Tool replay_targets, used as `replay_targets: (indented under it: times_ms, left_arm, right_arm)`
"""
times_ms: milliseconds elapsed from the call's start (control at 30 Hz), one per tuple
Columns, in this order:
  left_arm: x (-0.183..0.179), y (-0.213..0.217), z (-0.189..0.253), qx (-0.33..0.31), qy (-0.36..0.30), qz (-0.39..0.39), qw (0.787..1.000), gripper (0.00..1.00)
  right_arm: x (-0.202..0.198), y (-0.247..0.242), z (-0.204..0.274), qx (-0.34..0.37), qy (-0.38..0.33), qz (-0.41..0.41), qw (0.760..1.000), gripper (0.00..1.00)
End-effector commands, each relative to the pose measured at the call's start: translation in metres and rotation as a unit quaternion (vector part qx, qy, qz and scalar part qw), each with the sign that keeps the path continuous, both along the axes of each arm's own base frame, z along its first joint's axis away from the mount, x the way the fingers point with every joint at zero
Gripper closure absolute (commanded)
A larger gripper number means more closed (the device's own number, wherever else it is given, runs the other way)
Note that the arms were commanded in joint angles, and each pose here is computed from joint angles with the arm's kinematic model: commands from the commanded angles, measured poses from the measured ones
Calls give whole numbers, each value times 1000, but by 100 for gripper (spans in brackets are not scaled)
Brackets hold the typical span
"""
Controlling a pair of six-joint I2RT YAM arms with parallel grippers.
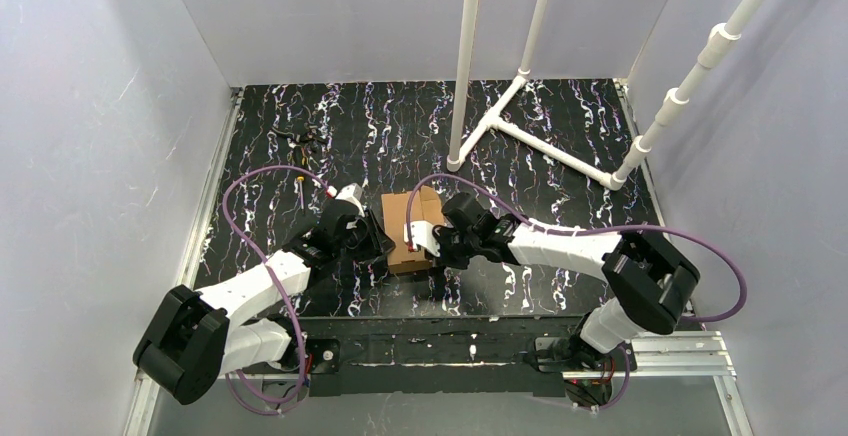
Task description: Fold the paper box
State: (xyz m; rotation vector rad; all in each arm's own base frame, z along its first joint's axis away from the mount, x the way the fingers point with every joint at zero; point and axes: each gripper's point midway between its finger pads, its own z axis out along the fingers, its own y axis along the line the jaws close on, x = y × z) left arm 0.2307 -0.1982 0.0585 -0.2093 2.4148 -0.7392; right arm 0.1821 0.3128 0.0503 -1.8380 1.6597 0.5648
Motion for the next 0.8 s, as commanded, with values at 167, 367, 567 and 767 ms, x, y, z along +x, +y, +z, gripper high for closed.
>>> replay_targets:
  times_ms: [167, 367, 567, 767]
  left_arm:
    - [-17, 15, -26, 39, 40, -5, 998, 72]
    - [-16, 14, -25, 36, 40, -9, 999, 72]
    - [-15, 10, -26, 34, 43, -16, 998, 72]
    - [-14, 8, -25, 31, 44, -19, 998, 72]
  right_arm:
    - [3, -4, -16, -27, 33, -30, 999, 99]
    - [4, -1, -14, -22, 32, -27, 999, 99]
    - [2, 4, -6, -12, 25, -7, 1000, 99]
    - [-6, 11, 1, -1, 24, 17, 1000, 99]
